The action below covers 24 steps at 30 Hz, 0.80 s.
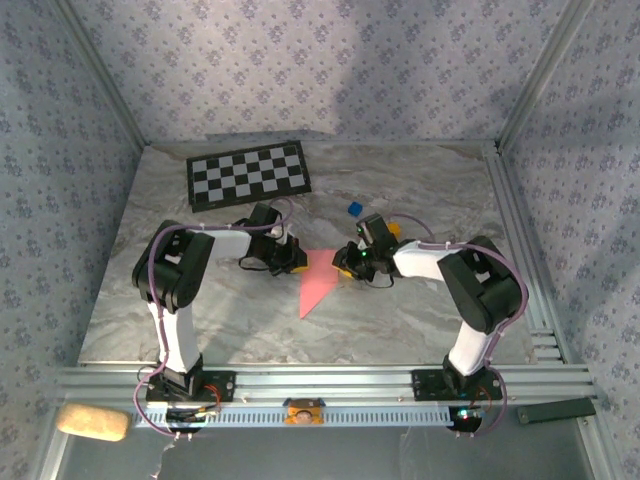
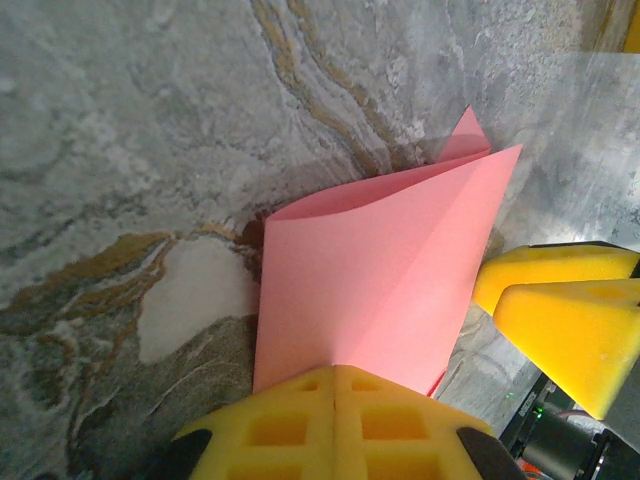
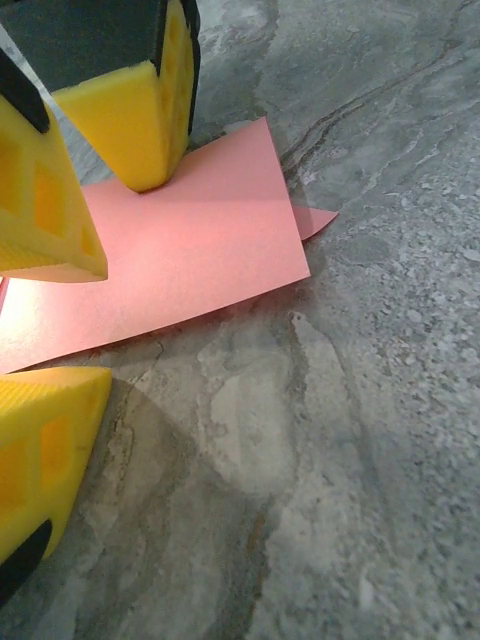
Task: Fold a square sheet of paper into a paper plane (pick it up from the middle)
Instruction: Fold the wing for the fifth time at the center of the table.
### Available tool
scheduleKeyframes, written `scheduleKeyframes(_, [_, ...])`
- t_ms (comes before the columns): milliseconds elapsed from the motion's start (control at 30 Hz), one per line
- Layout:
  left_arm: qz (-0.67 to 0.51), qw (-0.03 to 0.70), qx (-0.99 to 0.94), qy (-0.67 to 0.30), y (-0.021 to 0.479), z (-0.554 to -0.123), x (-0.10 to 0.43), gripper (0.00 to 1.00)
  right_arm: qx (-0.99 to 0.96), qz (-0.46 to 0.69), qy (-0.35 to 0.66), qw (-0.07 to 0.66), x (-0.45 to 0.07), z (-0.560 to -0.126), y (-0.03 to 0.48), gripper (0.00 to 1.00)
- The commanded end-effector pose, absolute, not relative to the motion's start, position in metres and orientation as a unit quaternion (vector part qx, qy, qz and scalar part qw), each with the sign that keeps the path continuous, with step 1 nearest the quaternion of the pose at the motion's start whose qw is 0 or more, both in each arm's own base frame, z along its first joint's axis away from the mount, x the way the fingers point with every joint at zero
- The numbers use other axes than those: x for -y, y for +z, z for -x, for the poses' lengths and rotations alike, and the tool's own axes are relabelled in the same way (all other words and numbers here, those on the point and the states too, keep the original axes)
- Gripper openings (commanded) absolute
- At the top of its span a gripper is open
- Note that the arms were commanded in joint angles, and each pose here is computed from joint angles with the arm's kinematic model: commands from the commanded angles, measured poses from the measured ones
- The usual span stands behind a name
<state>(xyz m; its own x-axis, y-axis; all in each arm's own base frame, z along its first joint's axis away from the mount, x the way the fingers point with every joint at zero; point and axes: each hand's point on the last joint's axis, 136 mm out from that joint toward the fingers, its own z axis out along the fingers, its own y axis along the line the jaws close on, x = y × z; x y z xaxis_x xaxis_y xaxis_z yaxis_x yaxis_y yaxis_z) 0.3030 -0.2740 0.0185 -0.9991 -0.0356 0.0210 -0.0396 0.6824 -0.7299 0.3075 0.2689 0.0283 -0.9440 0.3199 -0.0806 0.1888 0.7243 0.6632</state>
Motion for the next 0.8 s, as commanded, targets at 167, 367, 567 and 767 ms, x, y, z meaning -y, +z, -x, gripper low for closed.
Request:
scheduleKeyframes(167, [-0.039,0.042,0.931,0.361,0.001,-0.280,0.259,0.04,-0.928,-0.102,0.351,0.076,-0.284,-0.300,0.028,0.29])
scheduleKeyframes(367, [-0.040,0.041,0.930,0.363,0.003,-0.281,0.259,0.04,-0.926,-0.097,0.356,0.081,-0.283,-0.299,0.032,0.29])
scheduleKeyframes(567, [-0.040,0.039,0.930,0.363,0.003,-0.282,0.259,0.04,-0.916,-0.098,0.380,0.082,-0.282,-0.297,0.038,0.29])
scheduleKeyframes(767, [-0.041,0.041,0.930,0.362,0.002,-0.282,0.259,0.04,-0.909,-0.102,0.396,0.084,-0.280,-0.296,0.040,0.29])
